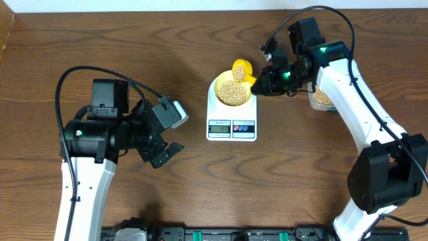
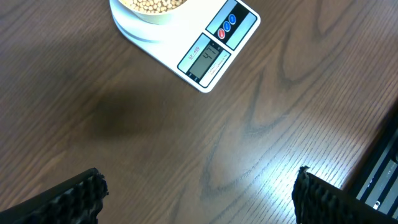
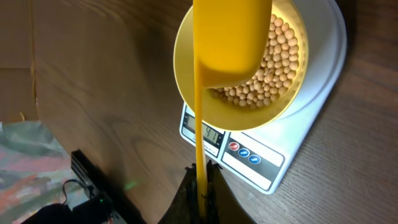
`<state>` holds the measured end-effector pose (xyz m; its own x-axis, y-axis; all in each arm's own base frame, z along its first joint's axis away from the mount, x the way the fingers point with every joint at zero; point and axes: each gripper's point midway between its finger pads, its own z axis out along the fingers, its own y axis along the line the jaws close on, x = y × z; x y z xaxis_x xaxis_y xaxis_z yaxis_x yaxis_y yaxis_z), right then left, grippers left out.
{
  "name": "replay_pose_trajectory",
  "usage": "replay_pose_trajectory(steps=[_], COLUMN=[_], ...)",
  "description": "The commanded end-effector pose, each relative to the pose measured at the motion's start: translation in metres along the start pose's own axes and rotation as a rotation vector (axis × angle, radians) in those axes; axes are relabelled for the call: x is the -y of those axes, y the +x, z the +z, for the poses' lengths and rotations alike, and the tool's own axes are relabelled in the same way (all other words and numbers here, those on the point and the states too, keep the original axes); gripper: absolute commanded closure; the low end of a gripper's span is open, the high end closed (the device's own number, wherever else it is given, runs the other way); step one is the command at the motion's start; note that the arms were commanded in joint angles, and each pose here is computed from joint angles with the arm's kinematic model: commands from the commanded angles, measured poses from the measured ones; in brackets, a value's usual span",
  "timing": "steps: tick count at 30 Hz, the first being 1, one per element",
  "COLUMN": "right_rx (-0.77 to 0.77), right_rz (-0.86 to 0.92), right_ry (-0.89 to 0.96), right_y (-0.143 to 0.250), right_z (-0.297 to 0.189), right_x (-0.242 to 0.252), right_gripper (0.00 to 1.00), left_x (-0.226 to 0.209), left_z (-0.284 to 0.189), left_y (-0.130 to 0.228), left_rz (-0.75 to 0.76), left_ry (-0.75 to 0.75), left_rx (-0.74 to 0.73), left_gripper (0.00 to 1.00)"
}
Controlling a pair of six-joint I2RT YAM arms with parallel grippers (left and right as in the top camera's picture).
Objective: Scoop item into bowl and weigh 50g on scale
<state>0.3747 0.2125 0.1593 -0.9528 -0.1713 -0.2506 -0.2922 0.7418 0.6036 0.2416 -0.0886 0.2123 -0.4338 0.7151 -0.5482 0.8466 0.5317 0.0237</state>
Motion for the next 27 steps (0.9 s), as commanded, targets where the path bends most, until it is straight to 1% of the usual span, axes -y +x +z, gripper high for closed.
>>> replay_pose_trajectory(steps=[1,3,6,7,9,12,14,15,16,18,21,23,27], right_rx=[0.029,0.052,0.025,0.04,0.072,0.041,0.047,0.059,0.047,0.045,0.075,0.054,0.083], right_rz=[-0.047,-0.02,-0.08,-0.08,-0.048,-0.092,-0.06,-0.03,-0.047,-0.077,-0.047,-0.084,-0.044], right_ry=[0.036,0.016,0.017,0.044,0.04,0.07,0.096,0.06,0.046,0.05,0.027,0.05,0.054], right_y=[-0.002,-0.009,-0.002,-0.004,-0.012,-0.005,-0.005,-0.008,-0.006,-0.004,-0.012,-0.006,-0.012], right_z=[-0.013,-0.013,-0.009,-0.014,-0.016,-0.014,-0.019,-0.019,-0.017,-0.021,-0.021,-0.019,-0.024], right_x=[-0.007,-0.011,-0.016,-0.01,-0.01,-0.005,0.002,-0.002,-0.006,-0.006,-0.009,-0.007,-0.004], right_gripper=[0.99,0.99,0.99,0.99,0.99,0.99,0.99,0.99,0.99,0.99,0.99,0.99,0.99], left_x=[-0.001,-0.001,-0.001,-0.001,-0.001,-0.001,-0.001,-0.001,-0.001,-0.001,-0.001,-0.001,-0.001], left_z=[-0.004,-0.004,-0.004,-0.004,-0.004,-0.004,-0.004,-0.004,-0.004,-0.004,-0.004,-0.004,-0.004], left_y=[-0.002,-0.002,-0.002,-0.002,-0.002,-0.002,-0.002,-0.002,-0.002,-0.002,-0.002,-0.002,-0.002], left_rz=[0.012,0.012,0.012,0.012,0.012,0.012,0.012,0.012,0.012,0.012,0.012,0.012,0.012], left_ry=[-0.013,-0.013,-0.013,-0.013,-0.012,-0.013,-0.012,-0.012,-0.012,-0.013,-0.013,-0.013,-0.012], left_rx=[0.007,0.007,0.007,0.007,0.007,0.007,0.007,0.007,0.007,0.007,0.007,0.007,0.007], left_gripper=[0.02,0.02,0.02,0.02,0.02,0.02,0.02,0.02,0.02,0.02,0.02,0.02,0.02])
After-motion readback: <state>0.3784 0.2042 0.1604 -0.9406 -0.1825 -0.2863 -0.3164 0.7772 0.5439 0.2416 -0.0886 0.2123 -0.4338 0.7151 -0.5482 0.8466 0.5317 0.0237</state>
